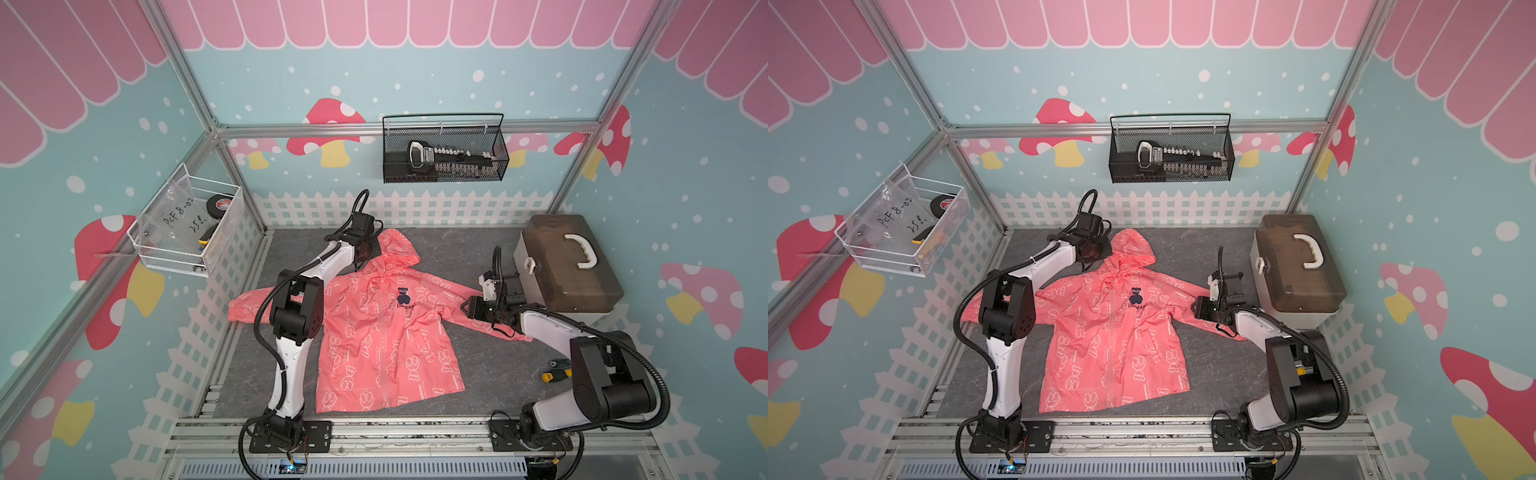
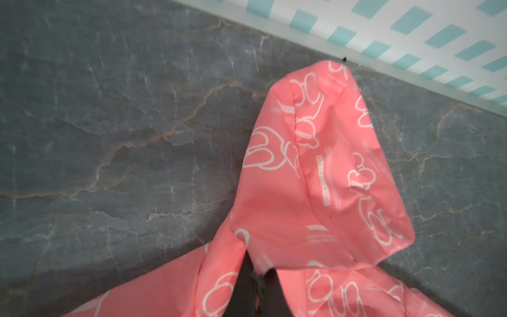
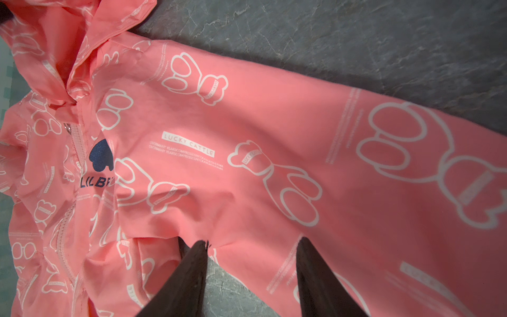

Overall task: Unzip the jacket
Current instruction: Flatten out the jacket at the center of the board.

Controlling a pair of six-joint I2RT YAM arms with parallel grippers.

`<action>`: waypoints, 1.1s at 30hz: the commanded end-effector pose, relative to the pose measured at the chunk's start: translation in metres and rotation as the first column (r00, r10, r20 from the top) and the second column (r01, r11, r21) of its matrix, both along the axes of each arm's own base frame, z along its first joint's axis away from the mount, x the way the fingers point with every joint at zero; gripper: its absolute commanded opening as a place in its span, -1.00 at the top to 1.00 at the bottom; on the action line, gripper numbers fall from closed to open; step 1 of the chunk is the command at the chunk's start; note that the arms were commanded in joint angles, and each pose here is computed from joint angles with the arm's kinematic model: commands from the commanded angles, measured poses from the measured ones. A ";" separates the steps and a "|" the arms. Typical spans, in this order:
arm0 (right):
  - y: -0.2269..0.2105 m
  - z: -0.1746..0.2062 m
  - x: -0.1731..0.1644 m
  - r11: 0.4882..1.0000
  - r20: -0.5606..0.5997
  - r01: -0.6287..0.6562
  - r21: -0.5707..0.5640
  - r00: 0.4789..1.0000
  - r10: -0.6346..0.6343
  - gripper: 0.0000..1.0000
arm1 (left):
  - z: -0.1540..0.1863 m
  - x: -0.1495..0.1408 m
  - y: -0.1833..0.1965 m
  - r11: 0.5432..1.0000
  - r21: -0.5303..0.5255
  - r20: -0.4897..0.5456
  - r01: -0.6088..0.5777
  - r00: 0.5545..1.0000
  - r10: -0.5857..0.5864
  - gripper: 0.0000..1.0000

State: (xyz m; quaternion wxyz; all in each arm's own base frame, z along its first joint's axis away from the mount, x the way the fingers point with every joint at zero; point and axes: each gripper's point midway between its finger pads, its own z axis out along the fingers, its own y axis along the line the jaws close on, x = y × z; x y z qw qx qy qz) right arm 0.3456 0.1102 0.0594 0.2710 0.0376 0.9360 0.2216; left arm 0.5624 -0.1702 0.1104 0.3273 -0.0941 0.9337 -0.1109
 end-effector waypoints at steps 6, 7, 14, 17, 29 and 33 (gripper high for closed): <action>0.003 -0.005 -0.001 1.000 -0.021 -0.003 0.011 1.000 0.003 0.09 | 0.060 0.026 0.040 0.962 0.272 0.183 -0.017 0.983 -0.035 1.00; 0.003 -0.006 -0.001 1.000 -0.022 0.001 0.013 1.000 0.000 0.11 | 0.060 0.026 0.046 0.956 0.290 0.185 -0.037 0.983 -0.018 1.00; 0.004 -0.010 -0.002 1.000 -0.036 0.013 0.026 0.999 -0.012 0.18 | 0.039 0.021 0.109 0.924 0.285 0.165 -0.257 0.962 0.216 1.00; 0.003 -0.012 -0.005 1.000 -0.040 0.014 0.022 0.999 -0.013 0.19 | 0.029 0.017 0.136 0.913 0.210 0.140 -0.349 0.935 0.326 1.00; 0.002 -0.016 -0.006 1.000 -0.051 0.018 0.020 0.999 -0.017 0.23 | 0.045 0.016 0.152 0.941 0.005 0.165 -0.339 0.928 0.333 0.87; 0.008 -0.015 -0.002 0.999 -0.037 -0.014 0.038 0.999 0.016 0.13 | 0.053 0.019 0.142 0.960 -0.003 0.193 -0.279 0.942 0.274 1.00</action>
